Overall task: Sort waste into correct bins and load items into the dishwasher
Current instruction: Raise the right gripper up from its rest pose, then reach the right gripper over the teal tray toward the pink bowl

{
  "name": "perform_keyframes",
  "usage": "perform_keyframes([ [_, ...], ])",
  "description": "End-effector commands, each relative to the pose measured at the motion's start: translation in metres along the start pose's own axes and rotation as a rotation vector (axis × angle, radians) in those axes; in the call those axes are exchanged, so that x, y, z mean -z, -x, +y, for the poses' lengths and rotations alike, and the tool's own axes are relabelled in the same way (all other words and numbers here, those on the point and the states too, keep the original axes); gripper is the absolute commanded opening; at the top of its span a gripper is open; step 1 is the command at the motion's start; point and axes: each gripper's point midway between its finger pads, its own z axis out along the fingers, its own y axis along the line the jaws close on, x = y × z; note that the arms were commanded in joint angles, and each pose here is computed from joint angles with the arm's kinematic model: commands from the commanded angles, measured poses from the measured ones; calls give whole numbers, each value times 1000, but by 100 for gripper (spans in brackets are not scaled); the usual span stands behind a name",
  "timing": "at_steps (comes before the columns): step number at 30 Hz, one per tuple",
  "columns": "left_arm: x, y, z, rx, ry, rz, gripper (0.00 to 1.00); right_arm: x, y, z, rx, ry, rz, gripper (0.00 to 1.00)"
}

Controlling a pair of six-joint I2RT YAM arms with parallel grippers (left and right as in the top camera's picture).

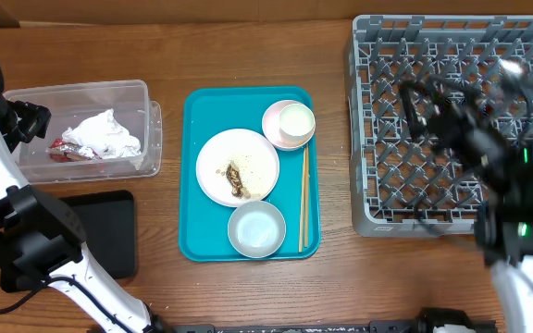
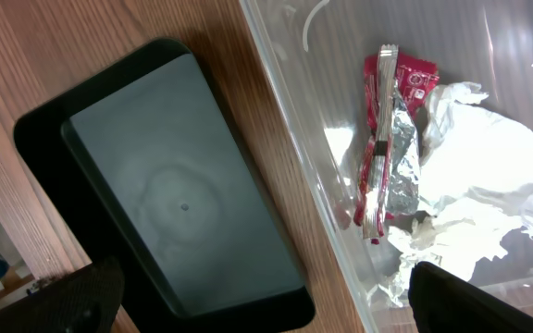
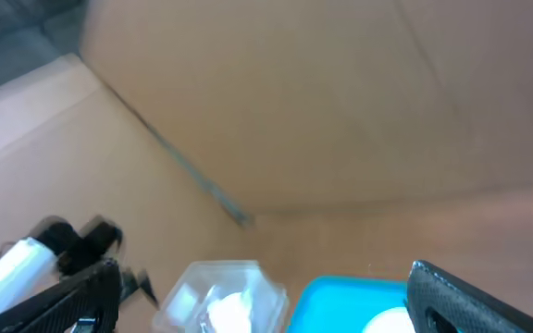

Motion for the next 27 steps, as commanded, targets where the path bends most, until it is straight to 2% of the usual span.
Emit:
perform_keyframes([
  [1, 15, -1, 3, 26, -27, -28, 100, -31, -7, 24, 152, 63, 153, 100],
  [5, 15, -1, 3, 26, -27, -28, 100, -67, -31, 13, 226, -120, 266, 100],
  [9, 15, -1, 3, 26, -27, -28, 100, -93, -55, -5, 337, -349, 311, 99],
  [12, 15, -1, 3, 26, -27, -28, 100, -112, -90, -24, 383, -468, 370, 100],
  [17, 15, -1, 3, 26, -27, -28, 100, -153, -157, -37, 391, -430, 500, 100],
  [22, 15, -1, 3, 26, -27, -28, 100, -172, -184, -30, 405, -384, 521, 100],
  [27, 15, -1, 3, 26, -27, -28, 100, -187, -213, 0, 384, -231, 558, 100],
])
